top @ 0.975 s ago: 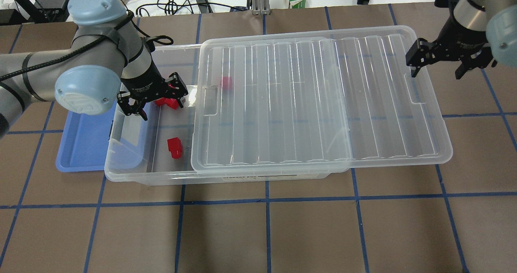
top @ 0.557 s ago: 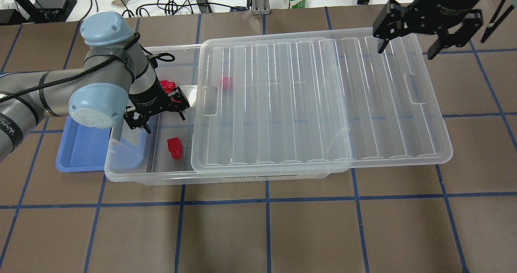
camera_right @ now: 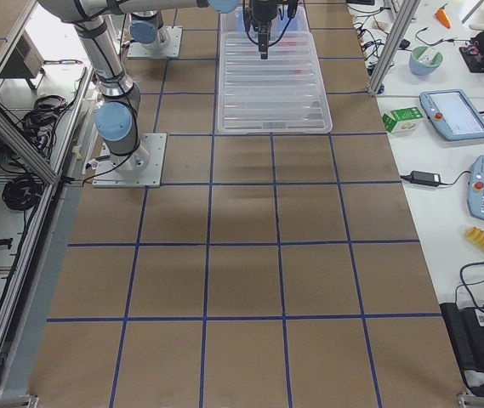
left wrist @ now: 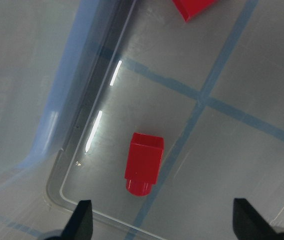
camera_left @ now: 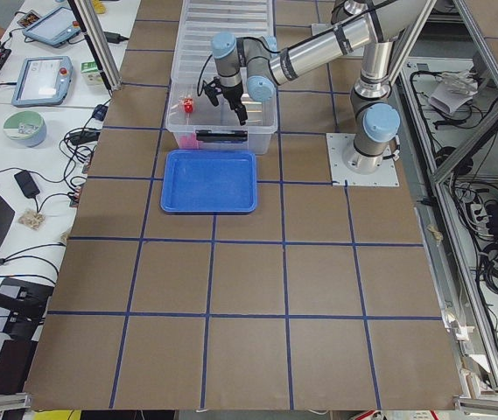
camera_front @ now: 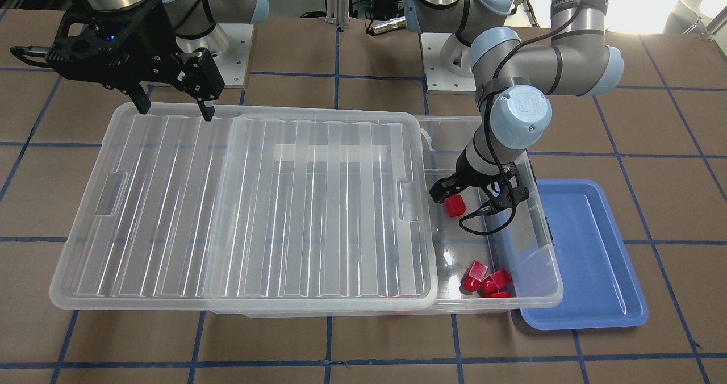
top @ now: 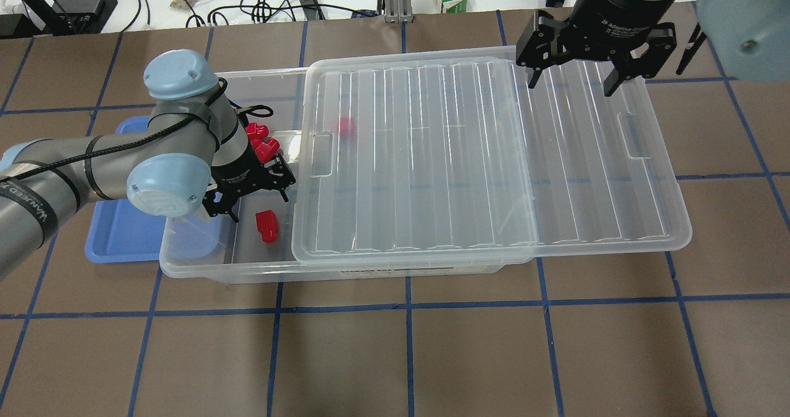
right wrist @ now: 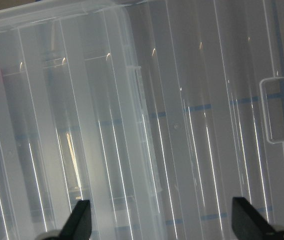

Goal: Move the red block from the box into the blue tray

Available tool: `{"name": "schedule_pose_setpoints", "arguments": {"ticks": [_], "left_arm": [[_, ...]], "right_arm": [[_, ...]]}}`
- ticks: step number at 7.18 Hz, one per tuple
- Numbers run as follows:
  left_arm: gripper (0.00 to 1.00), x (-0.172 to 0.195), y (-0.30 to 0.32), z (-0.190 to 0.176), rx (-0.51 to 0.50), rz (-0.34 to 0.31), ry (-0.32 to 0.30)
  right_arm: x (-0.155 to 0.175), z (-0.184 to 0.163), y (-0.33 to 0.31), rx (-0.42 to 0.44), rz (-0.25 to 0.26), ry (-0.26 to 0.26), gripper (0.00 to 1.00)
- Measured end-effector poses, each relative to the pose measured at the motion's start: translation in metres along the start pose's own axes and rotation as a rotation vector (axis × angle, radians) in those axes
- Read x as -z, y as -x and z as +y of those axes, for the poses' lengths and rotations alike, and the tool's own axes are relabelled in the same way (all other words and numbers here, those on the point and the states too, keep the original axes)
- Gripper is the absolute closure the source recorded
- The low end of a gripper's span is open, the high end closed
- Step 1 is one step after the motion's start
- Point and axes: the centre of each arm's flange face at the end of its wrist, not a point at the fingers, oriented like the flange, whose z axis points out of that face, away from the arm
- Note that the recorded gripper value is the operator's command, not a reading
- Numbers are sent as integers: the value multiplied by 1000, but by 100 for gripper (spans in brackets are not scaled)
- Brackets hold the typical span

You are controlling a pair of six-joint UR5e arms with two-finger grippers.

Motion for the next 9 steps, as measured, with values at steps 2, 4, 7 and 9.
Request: {"name": "schedule_pose_setpoints", "arguments": {"ticks": [2, 4, 7, 9], "left_arm": [[0, -16, 0, -1, -5, -1, 3], [0, -33, -3, -4, -11, -7, 10], [9, -50, -1, -3, -14, -28, 18], [26, -54, 1, -5, -11, -48, 10]], "right_arm": [[-1, 0, 0, 4, 1, -1, 0], [-1, 0, 0, 3, 1, -1, 0], [0, 0, 0, 3, 2, -2, 0], [0, 0, 0, 2, 1, -2, 0]]}}
